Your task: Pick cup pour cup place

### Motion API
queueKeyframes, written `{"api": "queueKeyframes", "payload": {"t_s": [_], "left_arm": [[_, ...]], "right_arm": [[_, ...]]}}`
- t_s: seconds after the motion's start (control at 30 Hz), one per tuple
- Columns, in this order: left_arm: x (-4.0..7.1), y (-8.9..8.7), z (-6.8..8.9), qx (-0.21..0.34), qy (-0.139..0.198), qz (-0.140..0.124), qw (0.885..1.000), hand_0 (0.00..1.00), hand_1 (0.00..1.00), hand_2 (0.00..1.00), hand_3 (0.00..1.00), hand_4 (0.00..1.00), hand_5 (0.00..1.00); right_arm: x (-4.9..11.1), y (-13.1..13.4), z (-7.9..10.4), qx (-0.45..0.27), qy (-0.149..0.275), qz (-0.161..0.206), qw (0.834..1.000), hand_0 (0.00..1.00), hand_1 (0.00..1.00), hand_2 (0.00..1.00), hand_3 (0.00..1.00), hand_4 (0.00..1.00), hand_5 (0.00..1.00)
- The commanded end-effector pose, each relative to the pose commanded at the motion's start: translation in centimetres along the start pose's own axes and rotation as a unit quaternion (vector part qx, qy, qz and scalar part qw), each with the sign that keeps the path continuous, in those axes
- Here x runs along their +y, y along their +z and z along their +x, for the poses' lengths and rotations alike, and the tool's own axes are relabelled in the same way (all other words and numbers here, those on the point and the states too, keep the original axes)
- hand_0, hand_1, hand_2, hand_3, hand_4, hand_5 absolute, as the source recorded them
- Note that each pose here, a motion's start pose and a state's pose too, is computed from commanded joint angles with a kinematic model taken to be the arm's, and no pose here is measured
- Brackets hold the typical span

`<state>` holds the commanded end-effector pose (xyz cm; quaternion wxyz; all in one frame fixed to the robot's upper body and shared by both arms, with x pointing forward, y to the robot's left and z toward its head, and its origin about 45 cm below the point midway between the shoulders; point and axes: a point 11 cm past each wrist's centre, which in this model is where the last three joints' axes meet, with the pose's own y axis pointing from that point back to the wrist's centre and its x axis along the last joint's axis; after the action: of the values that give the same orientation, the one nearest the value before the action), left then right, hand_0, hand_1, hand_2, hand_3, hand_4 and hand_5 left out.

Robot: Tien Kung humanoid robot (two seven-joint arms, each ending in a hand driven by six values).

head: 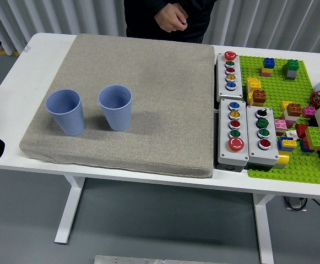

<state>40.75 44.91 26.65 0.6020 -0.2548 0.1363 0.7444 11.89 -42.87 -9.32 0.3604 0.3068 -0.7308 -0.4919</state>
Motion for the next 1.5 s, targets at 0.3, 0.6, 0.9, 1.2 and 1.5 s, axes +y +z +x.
{"api": "queueKeyframes", "payload": {"t_s": [0.3, 0.6, 0.9, 1.2, 1.5], "left_arm": [[0.2, -0.3, 1.2, 0.080, 0.037, -0.002, 0.996, 0.922, 0.924, 0.998, 0.998, 0.824, 0.958], [0.6, -0.6, 1.0, 0.064, 0.036, 0.000, 0.997, 0.922, 0.922, 0.998, 0.998, 0.825, 0.969], [1.2, -1.5, 0.9, 0.057, 0.033, 0.010, 0.998, 0.921, 0.906, 0.998, 0.998, 0.826, 0.990], [1.1, -1.7, 0.6, 0.059, 0.032, 0.009, 0.998, 0.917, 0.903, 0.998, 0.998, 0.823, 0.994], [1.2, -1.7, 0.4, 0.063, 0.034, 0.004, 0.997, 0.915, 0.894, 0.998, 0.998, 0.814, 0.998]], "right_arm": [[0.0, -0.1, -0.1, 0.002, -0.001, 0.001, 1.000, 0.720, 0.682, 0.717, 0.681, 0.307, 0.279], [-0.1, 0.3, 0.2, 0.003, 0.002, -0.003, 1.000, 0.720, 0.682, 0.716, 0.681, 0.308, 0.279], [-0.1, 0.7, 0.5, 0.004, 0.004, -0.006, 1.000, 0.718, 0.683, 0.717, 0.682, 0.307, 0.278], [-0.1, 0.3, 0.2, 0.000, 0.001, -0.004, 1.000, 0.718, 0.683, 0.717, 0.682, 0.307, 0.280], [0.0, 0.0, 0.2, -0.002, 0.000, 0.000, 1.000, 0.719, 0.683, 0.717, 0.682, 0.308, 0.280]]}}
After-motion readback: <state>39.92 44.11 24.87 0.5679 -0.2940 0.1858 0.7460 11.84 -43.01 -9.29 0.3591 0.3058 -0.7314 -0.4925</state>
